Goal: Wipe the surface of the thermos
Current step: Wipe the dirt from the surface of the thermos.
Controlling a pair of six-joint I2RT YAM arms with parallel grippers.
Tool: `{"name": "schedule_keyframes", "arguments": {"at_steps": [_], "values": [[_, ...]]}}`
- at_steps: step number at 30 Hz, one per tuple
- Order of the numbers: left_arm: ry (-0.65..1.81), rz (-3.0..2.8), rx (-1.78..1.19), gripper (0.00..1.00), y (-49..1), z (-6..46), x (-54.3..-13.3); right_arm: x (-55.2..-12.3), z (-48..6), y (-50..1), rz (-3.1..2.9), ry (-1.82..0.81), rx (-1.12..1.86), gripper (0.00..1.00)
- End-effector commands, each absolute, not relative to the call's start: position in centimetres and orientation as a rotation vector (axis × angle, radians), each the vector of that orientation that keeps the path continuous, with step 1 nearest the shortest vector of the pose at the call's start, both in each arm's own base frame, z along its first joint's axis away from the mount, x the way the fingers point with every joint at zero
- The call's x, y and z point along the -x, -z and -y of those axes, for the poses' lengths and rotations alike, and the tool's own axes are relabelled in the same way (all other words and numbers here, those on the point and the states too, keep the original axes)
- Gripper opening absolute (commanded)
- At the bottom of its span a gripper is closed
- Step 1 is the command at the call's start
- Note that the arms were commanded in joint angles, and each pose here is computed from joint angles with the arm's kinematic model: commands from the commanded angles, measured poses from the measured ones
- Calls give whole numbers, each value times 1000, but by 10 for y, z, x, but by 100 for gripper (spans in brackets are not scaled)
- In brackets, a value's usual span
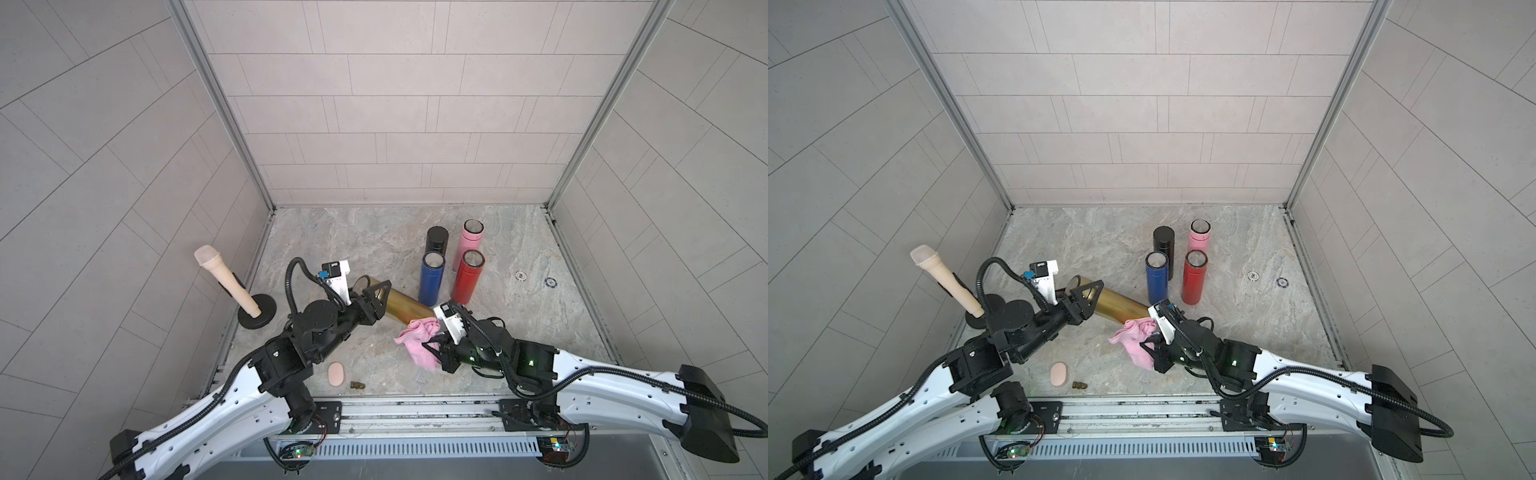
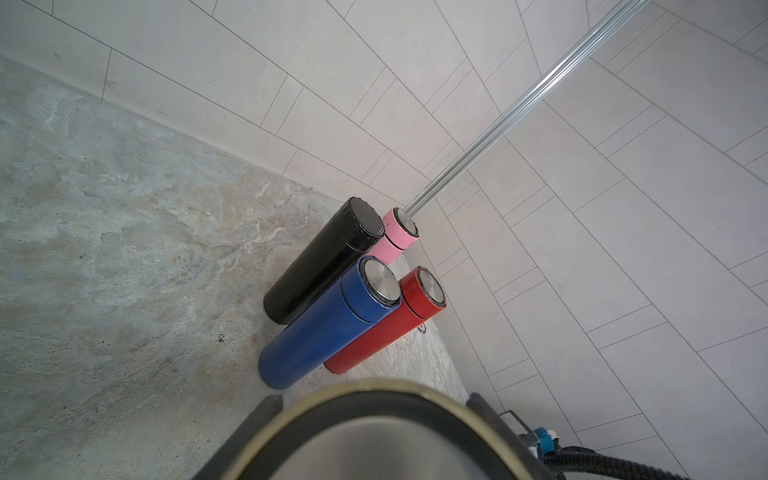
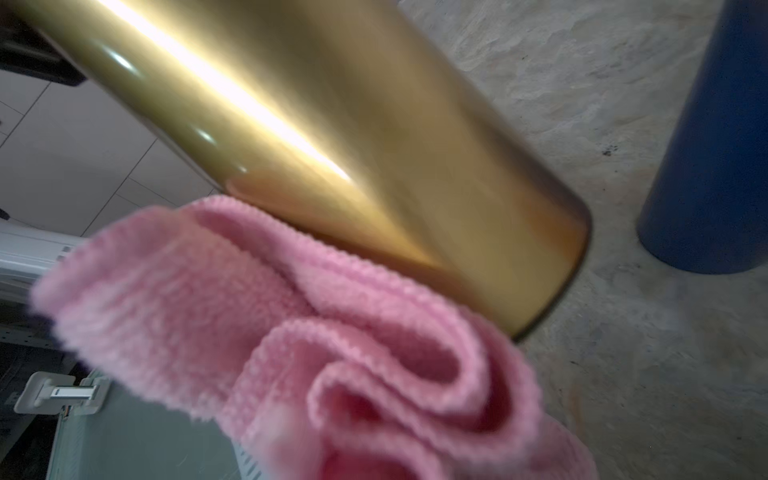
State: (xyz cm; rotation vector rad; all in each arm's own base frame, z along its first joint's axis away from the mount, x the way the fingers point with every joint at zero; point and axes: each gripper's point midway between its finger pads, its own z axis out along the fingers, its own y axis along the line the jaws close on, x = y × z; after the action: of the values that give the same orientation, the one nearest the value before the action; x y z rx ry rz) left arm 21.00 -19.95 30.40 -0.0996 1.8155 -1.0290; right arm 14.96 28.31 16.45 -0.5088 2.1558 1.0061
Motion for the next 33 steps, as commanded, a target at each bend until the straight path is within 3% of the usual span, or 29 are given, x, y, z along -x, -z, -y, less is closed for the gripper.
{"name": "schedule_keyframes", "arguments": {"at_steps": [1, 8, 14, 25, 33], "values": [[1216, -1662, 130, 0, -359, 195, -196, -166, -260, -157, -2169, -866, 413, 0], [1253, -1618, 138, 0, -370, 194, -194, -167, -273, -153, -2203, -872, 442, 0], [1153, -1677, 149, 0, -347, 197, -207, -162, -291, -209, -2070, -1004, 496, 0], [987, -1711, 170, 0, -329, 177, -215, -143, -266, -287, -1891, -1121, 480, 0], [1187, -1649, 88, 0, -363, 195, -199, -152, -311, -249, -1966, -1115, 576, 0]]}}
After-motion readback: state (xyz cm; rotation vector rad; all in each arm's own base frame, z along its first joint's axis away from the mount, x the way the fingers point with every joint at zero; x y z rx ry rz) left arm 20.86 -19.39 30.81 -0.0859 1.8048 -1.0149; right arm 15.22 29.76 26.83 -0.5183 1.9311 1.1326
